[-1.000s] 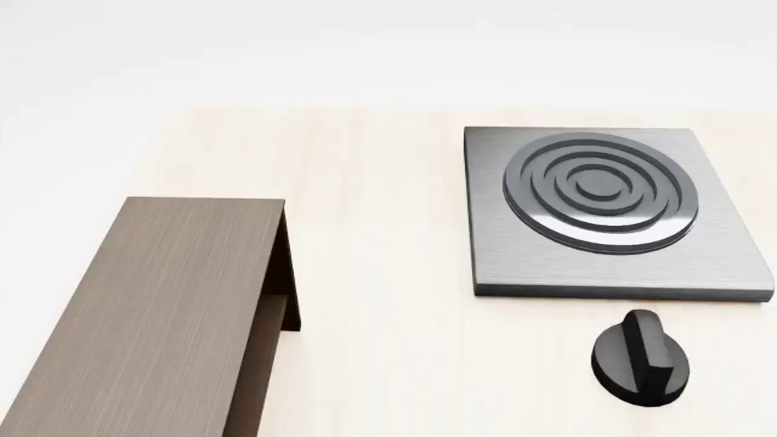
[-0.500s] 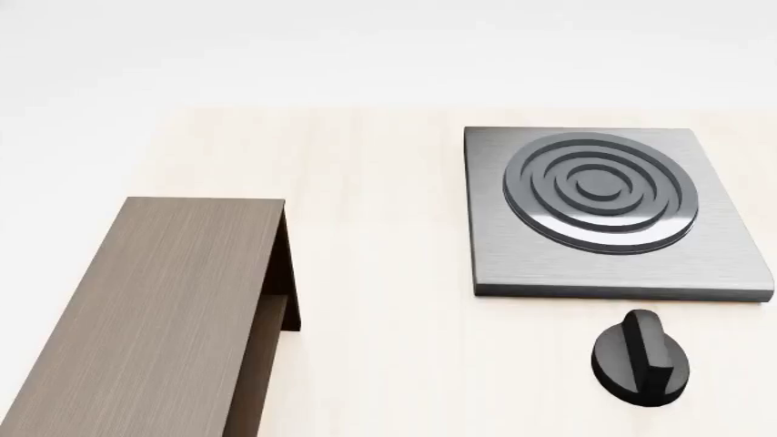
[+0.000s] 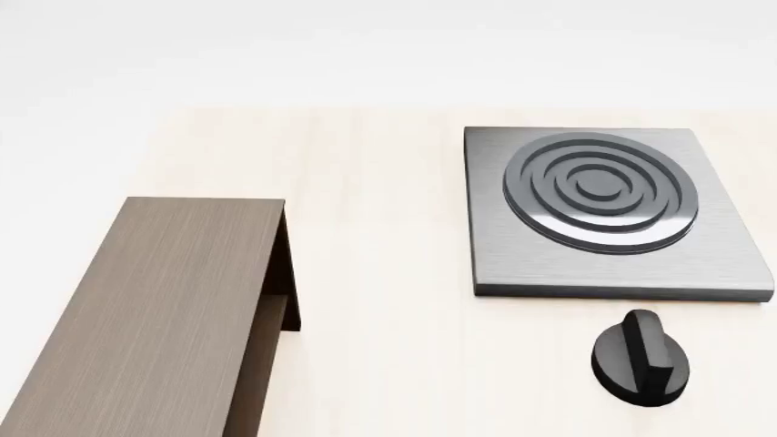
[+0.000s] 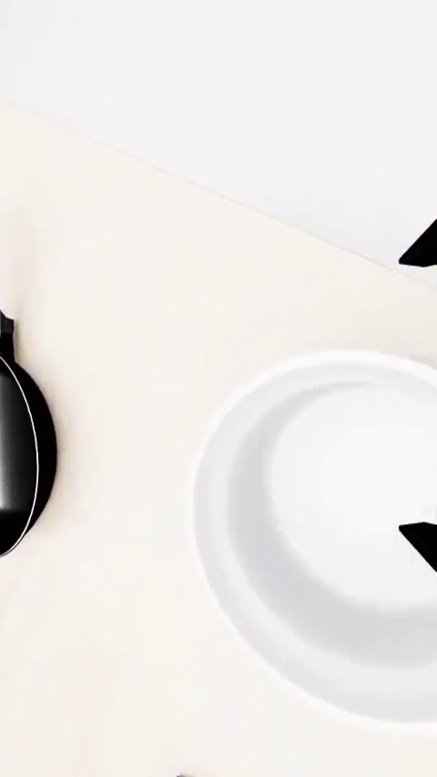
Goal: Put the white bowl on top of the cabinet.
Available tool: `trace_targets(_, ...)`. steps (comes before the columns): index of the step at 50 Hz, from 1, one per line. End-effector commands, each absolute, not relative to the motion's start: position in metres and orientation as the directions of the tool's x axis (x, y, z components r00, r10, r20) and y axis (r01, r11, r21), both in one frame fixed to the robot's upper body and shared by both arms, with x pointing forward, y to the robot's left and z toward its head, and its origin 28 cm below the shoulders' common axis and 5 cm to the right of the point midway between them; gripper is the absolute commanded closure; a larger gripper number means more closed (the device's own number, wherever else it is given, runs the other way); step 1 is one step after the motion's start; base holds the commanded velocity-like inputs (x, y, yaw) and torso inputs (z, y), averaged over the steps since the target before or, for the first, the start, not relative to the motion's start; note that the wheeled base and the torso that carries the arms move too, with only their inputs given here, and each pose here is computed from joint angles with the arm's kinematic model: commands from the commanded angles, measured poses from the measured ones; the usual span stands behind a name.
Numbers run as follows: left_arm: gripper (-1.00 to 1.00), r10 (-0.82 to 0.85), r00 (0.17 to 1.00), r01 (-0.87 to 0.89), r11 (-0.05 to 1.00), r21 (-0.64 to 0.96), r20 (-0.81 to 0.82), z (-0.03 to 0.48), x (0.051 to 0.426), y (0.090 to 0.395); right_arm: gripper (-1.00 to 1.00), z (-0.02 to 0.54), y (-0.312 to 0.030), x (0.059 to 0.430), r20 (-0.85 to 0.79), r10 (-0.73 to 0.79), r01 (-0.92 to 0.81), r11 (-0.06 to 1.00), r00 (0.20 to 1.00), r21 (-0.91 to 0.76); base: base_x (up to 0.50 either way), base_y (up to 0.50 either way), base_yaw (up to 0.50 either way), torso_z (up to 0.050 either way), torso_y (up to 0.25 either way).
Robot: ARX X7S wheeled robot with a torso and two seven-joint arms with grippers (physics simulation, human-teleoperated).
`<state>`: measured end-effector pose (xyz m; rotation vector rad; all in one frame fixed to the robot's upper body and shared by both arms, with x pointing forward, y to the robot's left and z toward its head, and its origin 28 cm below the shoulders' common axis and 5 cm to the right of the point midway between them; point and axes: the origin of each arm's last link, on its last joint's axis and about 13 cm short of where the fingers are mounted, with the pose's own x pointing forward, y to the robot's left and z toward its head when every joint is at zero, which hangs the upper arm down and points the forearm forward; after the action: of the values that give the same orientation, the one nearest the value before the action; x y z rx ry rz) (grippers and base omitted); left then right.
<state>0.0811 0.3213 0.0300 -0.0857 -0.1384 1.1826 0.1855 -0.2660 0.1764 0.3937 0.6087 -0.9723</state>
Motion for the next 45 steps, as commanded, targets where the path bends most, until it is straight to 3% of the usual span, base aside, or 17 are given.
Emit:
trace_targets(1, -1.0, 0.925, 0.374, -0.915, 0.379, -0.135, 0.064, 0.03, 0.082, 0.321, -1.0, 0.167, -0.272, 0.189, -0.662, -0.636, 0.867, 0.497, 0.396, 0.042, 0.0, 0.0, 0.0, 0.0, 0.0)
trace_targets(29, -1.0, 0.925, 0.376, -0.916, 0.381, -0.128, 0.064, 0.029, 0.082, 0.32, -1.0, 0.15, -0.274, 0.202, -0.695, -0.591, 0.845, 0.533, 0.41, 0.045, 0.0, 0.0, 0.0, 0.0, 0.0)
trace_targets(45, -1.0, 0.924, 0.377, -0.916, 0.382, -0.122, 0.065, 0.029, 0.083, 0.321, -1.0, 0.133, -0.279, 0.198, -0.727, -0.576, 0.862, 0.505, 0.375, 0.045, 0.0, 0.0, 0.0, 0.0, 0.0)
